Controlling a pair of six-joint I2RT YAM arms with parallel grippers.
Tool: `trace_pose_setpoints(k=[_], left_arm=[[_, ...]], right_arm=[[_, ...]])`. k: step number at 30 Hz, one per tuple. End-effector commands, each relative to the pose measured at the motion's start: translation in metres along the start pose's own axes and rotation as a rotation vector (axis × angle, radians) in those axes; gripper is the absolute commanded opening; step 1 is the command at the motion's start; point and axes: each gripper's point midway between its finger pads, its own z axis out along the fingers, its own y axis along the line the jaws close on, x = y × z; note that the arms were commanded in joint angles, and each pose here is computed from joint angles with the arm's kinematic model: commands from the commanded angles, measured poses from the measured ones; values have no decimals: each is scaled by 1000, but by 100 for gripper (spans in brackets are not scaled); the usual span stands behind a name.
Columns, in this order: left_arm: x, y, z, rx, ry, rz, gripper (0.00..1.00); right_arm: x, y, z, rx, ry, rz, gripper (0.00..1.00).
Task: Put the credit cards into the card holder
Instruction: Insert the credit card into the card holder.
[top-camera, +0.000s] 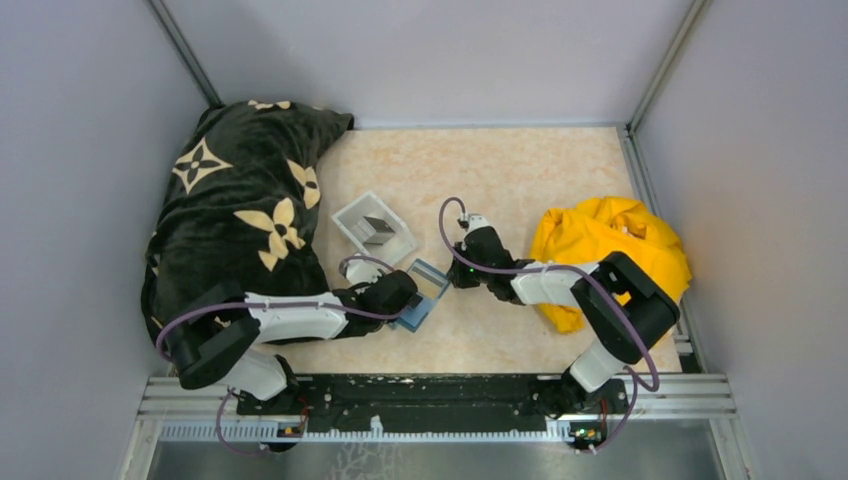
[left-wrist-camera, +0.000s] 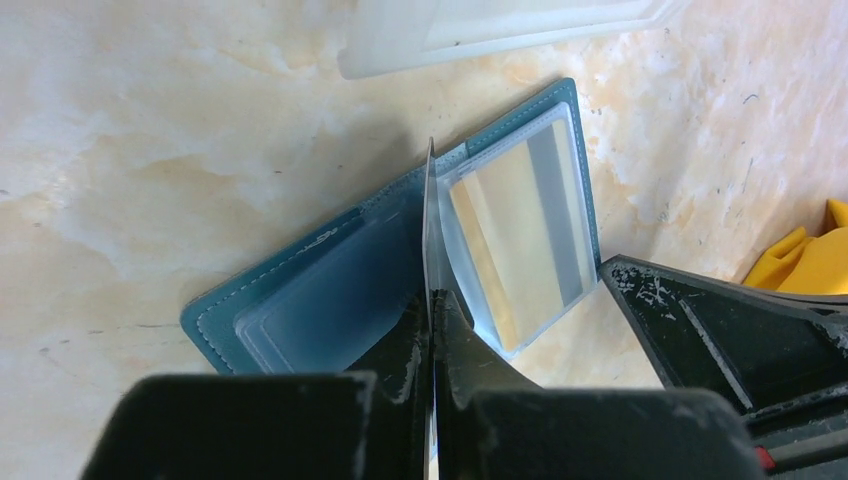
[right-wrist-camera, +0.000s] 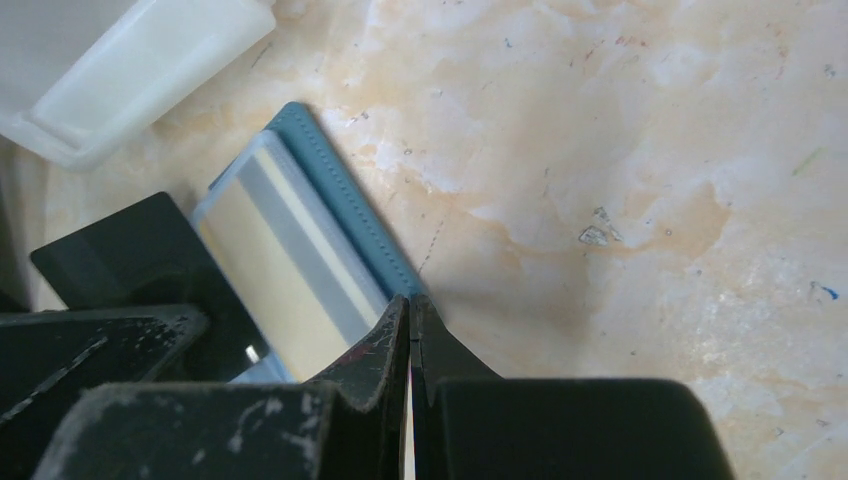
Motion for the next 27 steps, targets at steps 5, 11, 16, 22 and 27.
trace_pose_setpoints(k=[5, 11, 16, 22, 27], left_arm=[[-7, 103, -4, -288, 1, 329, 0], [11, 71, 15, -74, 48, 494, 0], [19, 47, 27, 39, 63, 632, 0], [20, 6, 40, 217, 91, 745, 0], [9, -31, 42, 434, 164, 709, 0]], right_arm=[[-7, -8, 7, 49, 18, -50, 0], [-10, -19, -6, 104, -16, -45, 0], [-16, -25, -18, 148, -49, -38, 0], [-30, -34, -37, 218, -105, -35, 0], [-34, -41, -45, 262, -120, -41, 0]])
